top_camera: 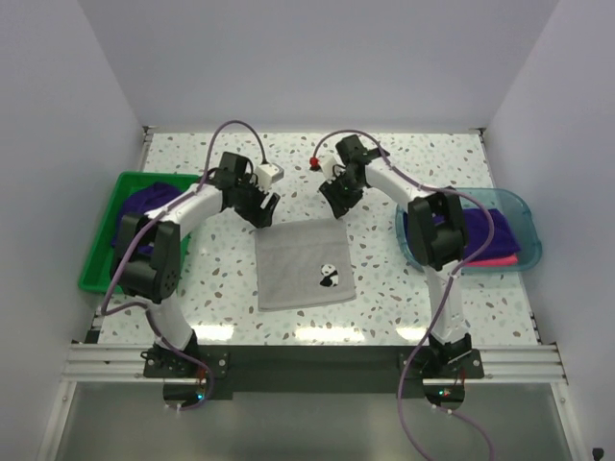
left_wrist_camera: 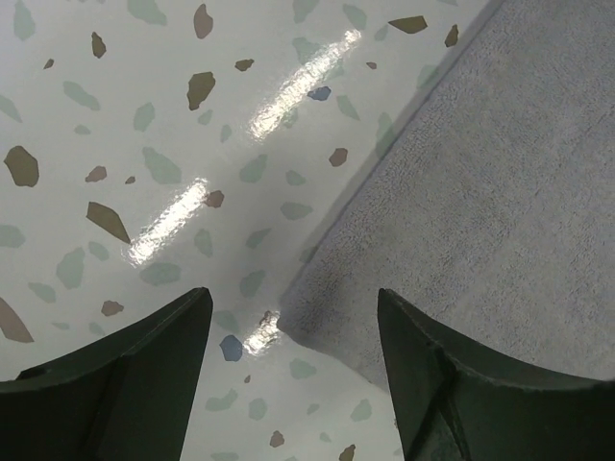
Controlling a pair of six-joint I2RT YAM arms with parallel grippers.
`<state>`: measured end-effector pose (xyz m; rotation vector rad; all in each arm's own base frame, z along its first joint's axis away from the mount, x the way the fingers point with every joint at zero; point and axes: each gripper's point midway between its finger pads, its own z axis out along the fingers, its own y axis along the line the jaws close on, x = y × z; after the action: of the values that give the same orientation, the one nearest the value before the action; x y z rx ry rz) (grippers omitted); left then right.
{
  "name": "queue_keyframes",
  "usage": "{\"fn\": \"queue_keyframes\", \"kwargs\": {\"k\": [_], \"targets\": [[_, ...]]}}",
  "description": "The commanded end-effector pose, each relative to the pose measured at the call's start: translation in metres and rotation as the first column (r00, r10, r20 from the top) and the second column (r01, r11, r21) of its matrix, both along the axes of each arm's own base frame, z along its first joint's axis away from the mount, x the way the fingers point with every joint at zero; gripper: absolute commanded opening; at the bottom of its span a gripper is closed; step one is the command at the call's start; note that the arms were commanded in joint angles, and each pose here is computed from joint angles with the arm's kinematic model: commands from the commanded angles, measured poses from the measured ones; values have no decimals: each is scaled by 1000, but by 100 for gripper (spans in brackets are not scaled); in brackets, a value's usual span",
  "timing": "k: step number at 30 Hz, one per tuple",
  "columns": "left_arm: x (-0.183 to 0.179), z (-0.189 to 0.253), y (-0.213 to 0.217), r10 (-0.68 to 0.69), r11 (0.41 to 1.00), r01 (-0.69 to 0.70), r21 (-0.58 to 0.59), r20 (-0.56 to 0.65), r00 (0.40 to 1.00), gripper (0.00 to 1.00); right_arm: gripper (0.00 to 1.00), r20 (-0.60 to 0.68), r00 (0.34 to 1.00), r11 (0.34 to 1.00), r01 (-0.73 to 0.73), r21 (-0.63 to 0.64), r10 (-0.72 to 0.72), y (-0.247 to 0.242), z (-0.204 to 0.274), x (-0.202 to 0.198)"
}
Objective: Fold and stack the towels
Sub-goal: Fold the towel
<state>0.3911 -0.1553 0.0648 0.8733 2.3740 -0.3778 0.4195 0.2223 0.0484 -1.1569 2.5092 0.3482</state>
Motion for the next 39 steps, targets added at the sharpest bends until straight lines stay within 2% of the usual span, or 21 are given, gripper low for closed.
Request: {"fn": "queue_keyframes", "kwargs": {"k": [1, 6, 13, 18, 21, 24, 30, 35, 39], "targets": [[7, 16, -9, -86, 996, 87, -33, 37, 996, 74, 41, -16, 999, 998, -43, 48, 44, 9, 7, 3], [6, 5, -7, -85, 996, 85, -21, 11, 996, 73, 39, -68, 996, 997, -52, 61, 56, 11, -5, -4], [6, -7, -3, -79, 997, 79, 11, -29, 997, 74, 36, -97, 994, 999, -49, -9, 48, -1, -26, -9], [3, -18, -1, -74, 997, 77, 31, -71, 995, 72, 22, -140, 989, 997, -63, -46, 56, -8, -43, -16], [4, -20, -1, -71, 996, 75, 41, -86, 994, 67, 7, -156, 986, 996, -75, -54, 66, -9, -49, -21], [4, -24, 0, -66, 996, 71, 48, -104, 992, 63, 2, -151, 986, 996, -75, -52, 66, -9, -49, -22], [3, -27, -1, -65, 996, 71, 47, -123, 990, 54, 1, -147, 987, 996, -75, -55, 66, -10, -48, -23], [-1, -37, 2, -51, 996, 61, 61, -147, 988, 53, 1, -148, 987, 995, -79, -61, 69, -9, -49, -25], [-9, -51, 7, -33, 996, 49, 81, -188, 982, 45, 1, -149, 987, 995, -77, -70, 66, -10, -50, -26]]}}
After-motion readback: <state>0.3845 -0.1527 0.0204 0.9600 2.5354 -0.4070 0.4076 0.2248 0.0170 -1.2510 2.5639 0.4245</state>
